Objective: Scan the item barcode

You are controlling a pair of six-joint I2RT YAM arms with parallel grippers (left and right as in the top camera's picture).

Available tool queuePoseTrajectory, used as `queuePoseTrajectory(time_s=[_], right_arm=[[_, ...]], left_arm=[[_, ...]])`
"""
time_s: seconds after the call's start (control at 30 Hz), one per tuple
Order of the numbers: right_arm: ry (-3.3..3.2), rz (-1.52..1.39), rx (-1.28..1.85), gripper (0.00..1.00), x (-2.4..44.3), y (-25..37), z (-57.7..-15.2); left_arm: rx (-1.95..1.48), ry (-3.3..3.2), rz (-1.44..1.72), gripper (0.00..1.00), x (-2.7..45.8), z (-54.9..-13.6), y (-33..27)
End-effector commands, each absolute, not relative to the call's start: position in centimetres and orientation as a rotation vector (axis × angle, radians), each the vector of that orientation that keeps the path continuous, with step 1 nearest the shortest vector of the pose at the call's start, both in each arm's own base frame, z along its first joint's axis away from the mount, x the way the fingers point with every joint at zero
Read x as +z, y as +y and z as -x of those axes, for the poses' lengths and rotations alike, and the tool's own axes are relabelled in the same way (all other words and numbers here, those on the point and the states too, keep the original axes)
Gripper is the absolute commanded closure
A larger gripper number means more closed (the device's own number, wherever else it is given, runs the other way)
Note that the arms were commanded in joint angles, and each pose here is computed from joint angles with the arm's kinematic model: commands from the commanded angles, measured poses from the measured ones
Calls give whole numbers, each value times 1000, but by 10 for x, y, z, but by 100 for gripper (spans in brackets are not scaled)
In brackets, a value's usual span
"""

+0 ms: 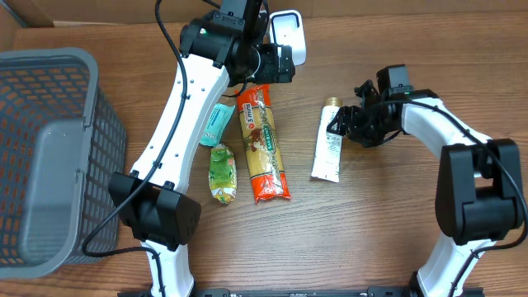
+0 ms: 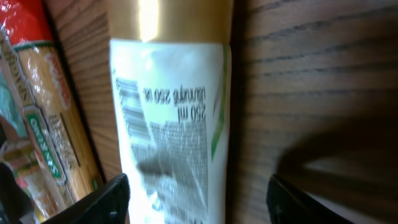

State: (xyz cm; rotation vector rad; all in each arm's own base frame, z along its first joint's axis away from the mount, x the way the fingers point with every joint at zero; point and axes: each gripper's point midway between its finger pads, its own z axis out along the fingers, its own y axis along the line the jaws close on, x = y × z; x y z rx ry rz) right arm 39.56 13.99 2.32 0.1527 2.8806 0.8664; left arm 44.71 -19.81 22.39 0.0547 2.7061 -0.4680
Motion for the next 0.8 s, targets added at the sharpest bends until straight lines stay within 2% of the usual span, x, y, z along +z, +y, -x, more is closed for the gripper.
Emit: queuePoseTrajectory(time_s=[0.0,0.23,0.43,0.67,0.77], right_arm=[[2911,-246,893,33,8,148,-393],[2987,-283,901,50,-21,167,-382],[3012,-238,927,70,-24,182,-373],[3034,-262,954,76,-23,180,-368],[2968,-127,1098,90,-5,187,-372]], left_arm=[[-439,2715,-85,0,216,-448,-198],[-512,2723,-78,1,218,-447,-198],[-643,2730,-18,0,222,-451,-183],[-671,2750,143,0,215,-459,-133],[-655,2752,176,0,211,-462,-115]])
